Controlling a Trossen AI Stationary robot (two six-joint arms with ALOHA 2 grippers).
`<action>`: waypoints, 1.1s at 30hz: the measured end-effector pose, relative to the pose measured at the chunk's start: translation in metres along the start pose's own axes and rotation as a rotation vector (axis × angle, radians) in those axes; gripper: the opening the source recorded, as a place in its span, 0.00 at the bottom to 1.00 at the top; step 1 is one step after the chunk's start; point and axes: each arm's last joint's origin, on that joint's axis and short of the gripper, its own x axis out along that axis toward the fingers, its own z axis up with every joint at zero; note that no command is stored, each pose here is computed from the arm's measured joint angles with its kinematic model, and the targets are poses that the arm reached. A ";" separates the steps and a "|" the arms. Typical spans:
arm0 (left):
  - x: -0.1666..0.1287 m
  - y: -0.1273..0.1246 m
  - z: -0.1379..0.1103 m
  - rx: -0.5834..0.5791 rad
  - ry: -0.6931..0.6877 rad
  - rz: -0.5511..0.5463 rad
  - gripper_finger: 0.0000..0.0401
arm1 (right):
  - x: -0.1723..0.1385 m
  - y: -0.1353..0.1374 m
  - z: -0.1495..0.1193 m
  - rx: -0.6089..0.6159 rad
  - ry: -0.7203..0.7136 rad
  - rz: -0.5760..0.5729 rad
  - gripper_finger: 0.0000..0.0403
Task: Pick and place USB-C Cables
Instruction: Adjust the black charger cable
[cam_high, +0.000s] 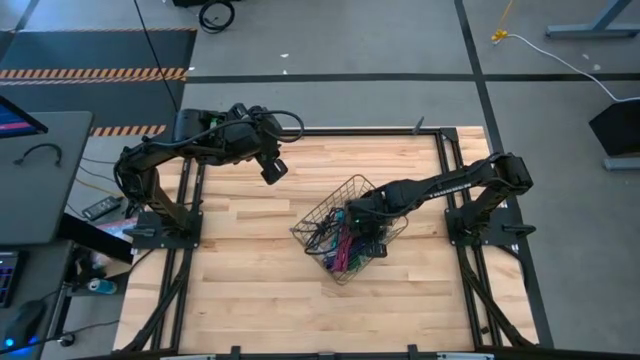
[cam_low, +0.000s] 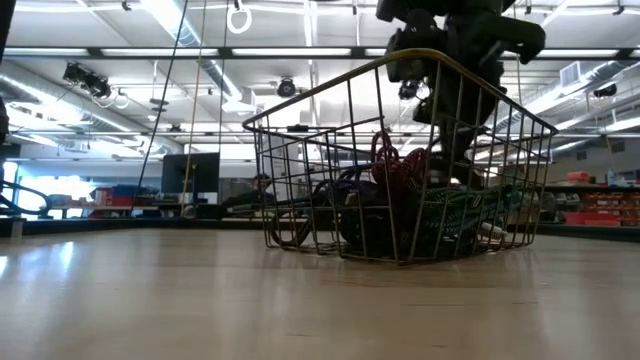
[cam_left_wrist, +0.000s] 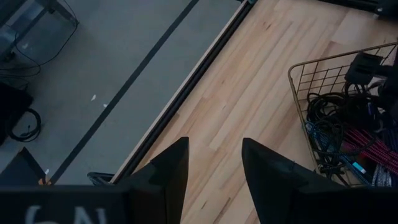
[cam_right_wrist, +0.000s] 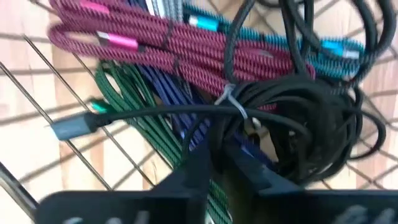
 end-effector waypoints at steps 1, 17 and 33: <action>0.000 0.000 0.000 0.000 0.000 0.000 0.39 | 0.000 0.000 0.001 -0.001 -0.011 0.002 0.14; 0.000 0.000 0.000 0.000 0.000 0.000 0.39 | -0.078 0.008 0.049 -0.123 -0.275 0.002 0.32; 0.000 0.000 -0.001 0.003 0.010 0.003 0.39 | -0.042 -0.014 0.066 -0.190 -0.206 -0.025 0.33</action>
